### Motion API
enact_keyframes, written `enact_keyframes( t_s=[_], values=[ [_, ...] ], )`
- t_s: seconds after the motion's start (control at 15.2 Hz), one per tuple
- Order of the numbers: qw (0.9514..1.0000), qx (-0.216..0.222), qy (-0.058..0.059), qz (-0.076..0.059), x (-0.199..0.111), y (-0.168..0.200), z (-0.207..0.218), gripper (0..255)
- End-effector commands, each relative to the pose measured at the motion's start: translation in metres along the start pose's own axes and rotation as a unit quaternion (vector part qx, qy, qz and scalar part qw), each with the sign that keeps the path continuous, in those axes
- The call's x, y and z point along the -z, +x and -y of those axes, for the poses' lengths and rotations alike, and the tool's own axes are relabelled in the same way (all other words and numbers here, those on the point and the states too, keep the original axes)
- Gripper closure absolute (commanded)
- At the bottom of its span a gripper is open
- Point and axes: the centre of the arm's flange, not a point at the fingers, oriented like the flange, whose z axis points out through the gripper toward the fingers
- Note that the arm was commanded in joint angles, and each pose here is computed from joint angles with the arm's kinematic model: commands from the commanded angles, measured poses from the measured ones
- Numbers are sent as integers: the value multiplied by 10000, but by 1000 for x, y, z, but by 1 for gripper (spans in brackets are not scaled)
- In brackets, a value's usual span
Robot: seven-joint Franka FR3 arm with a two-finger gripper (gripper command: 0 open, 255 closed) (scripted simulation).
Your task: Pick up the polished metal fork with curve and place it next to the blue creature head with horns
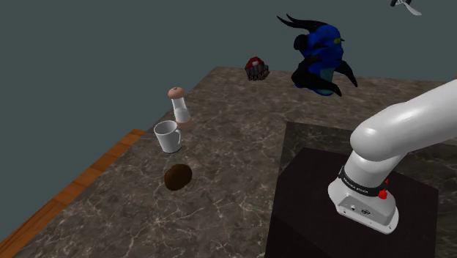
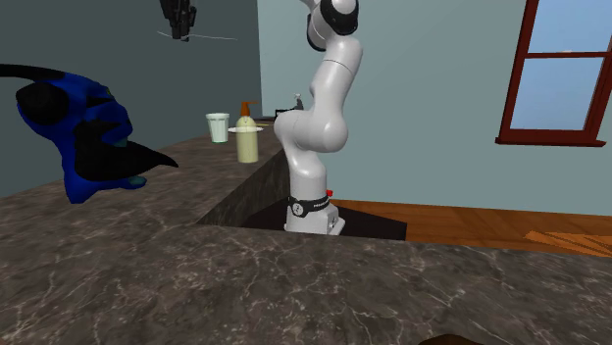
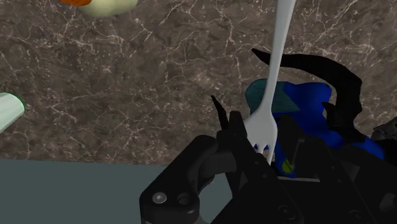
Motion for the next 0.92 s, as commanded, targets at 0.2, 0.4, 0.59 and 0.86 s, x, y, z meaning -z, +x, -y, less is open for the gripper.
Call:
enact_keyframes(
  t_s=[0.2,0.4,0.59,0.86],
  values=[
    [10000,4,-3,-4,-25,2,-5,255],
    [10000,4,-3,-4,-41,1,-6,255],
    [10000,4,-3,-4,-56,0,-6,255],
    [10000,4,-3,-4,-77,-1,-7,255]
  ],
)
